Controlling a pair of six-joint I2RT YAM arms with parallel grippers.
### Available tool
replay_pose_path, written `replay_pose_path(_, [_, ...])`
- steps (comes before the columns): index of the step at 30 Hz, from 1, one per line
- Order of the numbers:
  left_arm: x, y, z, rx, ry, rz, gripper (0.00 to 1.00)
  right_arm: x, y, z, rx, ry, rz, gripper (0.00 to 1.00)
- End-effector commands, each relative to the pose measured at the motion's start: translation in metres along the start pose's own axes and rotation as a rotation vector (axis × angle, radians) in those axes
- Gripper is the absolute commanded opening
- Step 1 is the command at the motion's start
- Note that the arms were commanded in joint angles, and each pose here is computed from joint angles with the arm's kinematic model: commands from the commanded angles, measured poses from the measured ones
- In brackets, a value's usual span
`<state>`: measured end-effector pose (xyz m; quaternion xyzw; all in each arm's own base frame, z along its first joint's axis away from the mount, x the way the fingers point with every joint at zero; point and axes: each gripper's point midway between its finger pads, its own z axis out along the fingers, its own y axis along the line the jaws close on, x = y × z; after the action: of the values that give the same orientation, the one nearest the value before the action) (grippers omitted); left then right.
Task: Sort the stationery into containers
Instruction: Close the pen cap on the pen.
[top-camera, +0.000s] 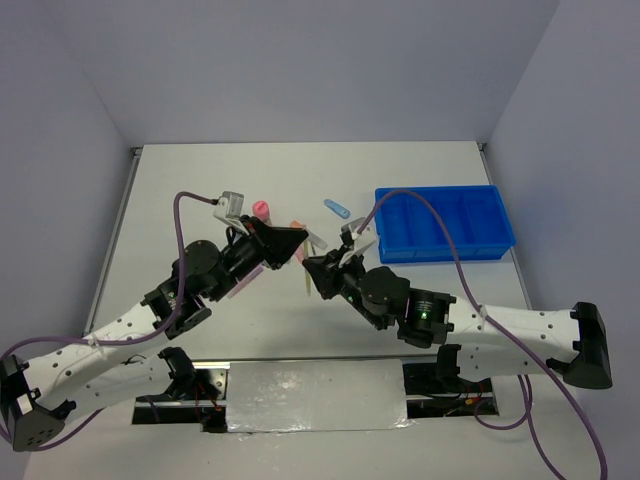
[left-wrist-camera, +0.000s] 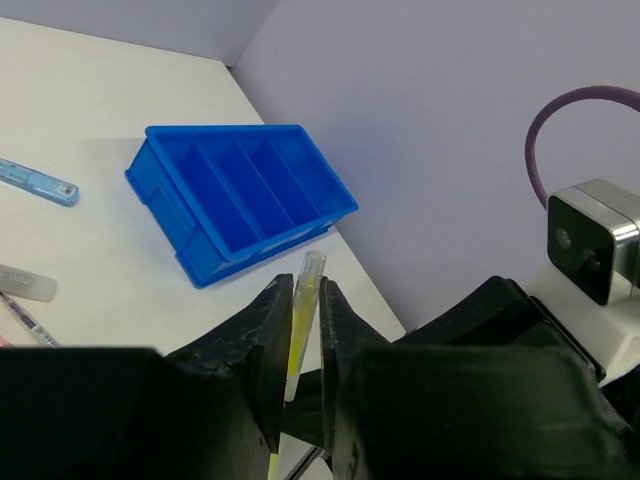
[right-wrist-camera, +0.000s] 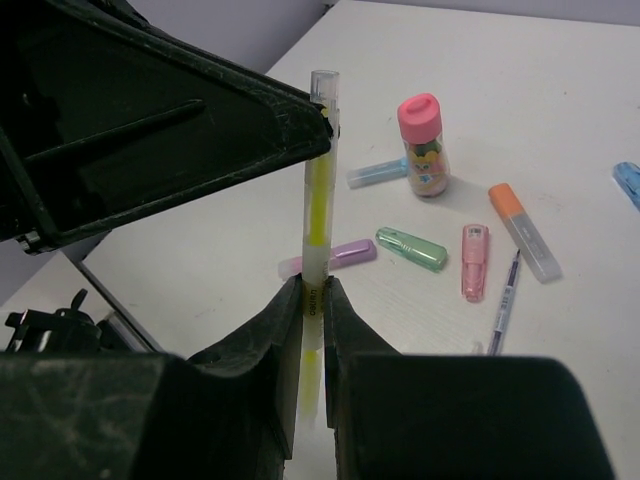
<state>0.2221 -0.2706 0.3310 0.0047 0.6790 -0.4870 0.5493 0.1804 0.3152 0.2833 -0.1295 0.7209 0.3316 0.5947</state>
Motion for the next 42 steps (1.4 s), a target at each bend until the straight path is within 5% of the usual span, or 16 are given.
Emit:
replay_pose_path(1, [0.018,-0.019,-0.004,0.093,0.099,0.021,0.29,-0.056,0.018,-0.005,-0.066,-0.152,0.085,0.00])
replay_pose_path(4, [0.019,-0.020,-0.003,0.100,0.103,0.026,0.43,-0.058,0.019,-0.007,-0.075,-0.156,0.083,0.00])
replay_pose_path(8, [0.020,-0.021,-0.003,0.111,0.106,0.033,0.44,-0.058,0.019,-0.009,-0.089,-0.155,0.079,0.00])
replay_pose_path(13, [0.019,-0.023,-0.004,0.123,0.106,0.040,0.11,-0.059,0.018,-0.013,-0.091,-0.152,0.076,0.00])
replay_pose_path(16, [0.018,-0.029,-0.005,0.159,0.103,0.064,0.00,-0.056,0.023,-0.013,-0.124,-0.142,0.051,0.01])
replay_pose_path(20, [0.018,-0.060,-0.017,0.350,0.112,0.126,0.00,-0.038,0.033,-0.014,-0.213,-0.082,-0.011,0.27])
replay_pose_path(24, [0.015,-0.083,-0.033,0.500,0.098,0.189,0.00,-0.025,0.036,-0.015,-0.267,-0.027,-0.017,0.32])
replay_pose_path(27, [0.013,-0.089,-0.038,0.536,0.094,0.211,0.00,-0.021,0.035,-0.019,-0.290,-0.011,-0.016,0.32])
replay_pose_path(30, [0.015,-0.091,-0.037,0.548,0.113,0.228,0.00,-0.025,0.034,-0.023,-0.295,-0.026,-0.009,0.15])
replay_pose_path(35, [0.022,-0.087,-0.033,0.539,0.142,0.250,0.00,-0.030,0.039,-0.031,-0.341,-0.039,-0.009,0.18])
replay_pose_path(38, [0.026,-0.085,-0.032,0.538,0.154,0.261,0.00,-0.033,0.038,-0.032,-0.337,-0.046,-0.002,0.00])
replay_pose_path(40, [0.025,-0.084,-0.031,0.529,0.150,0.260,0.17,-0.030,0.038,-0.031,-0.337,-0.041,-0.004,0.00])
replay_pose_path(41, [0.022,-0.084,-0.030,0.517,0.144,0.258,0.42,-0.028,0.037,-0.031,-0.332,-0.039,-0.002,0.00])
replay_pose_path(42, [0.021,-0.079,-0.027,0.478,0.140,0.252,0.55,-0.026,0.035,-0.030,-0.325,-0.036,0.001,0.00])
